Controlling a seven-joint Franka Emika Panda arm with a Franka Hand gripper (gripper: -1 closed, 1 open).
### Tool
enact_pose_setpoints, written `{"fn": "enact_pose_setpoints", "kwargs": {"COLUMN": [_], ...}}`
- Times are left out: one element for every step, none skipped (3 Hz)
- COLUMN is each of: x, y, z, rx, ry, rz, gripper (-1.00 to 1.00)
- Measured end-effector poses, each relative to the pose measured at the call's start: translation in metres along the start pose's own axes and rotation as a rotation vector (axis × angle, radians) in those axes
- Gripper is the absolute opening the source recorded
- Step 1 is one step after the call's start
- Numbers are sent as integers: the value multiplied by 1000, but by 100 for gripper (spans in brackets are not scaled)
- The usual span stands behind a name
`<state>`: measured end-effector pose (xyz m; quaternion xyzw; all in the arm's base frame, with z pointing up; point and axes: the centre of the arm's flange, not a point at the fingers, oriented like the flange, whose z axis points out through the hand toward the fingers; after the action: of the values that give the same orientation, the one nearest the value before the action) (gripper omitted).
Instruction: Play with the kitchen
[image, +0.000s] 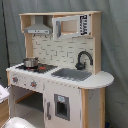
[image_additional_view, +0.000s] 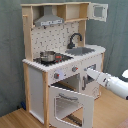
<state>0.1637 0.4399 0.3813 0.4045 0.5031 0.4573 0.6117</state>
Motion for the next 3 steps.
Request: {"fn": "enact_pose_setpoints", "kwargs": {"x": [22,47,66], "y": [15,30,39], "z": [-20,-42,-56], "rx": [-7,-19,-21], "ry": [126,224,298], "rz": [34,120,198], "gripper": [100,100,100]}}
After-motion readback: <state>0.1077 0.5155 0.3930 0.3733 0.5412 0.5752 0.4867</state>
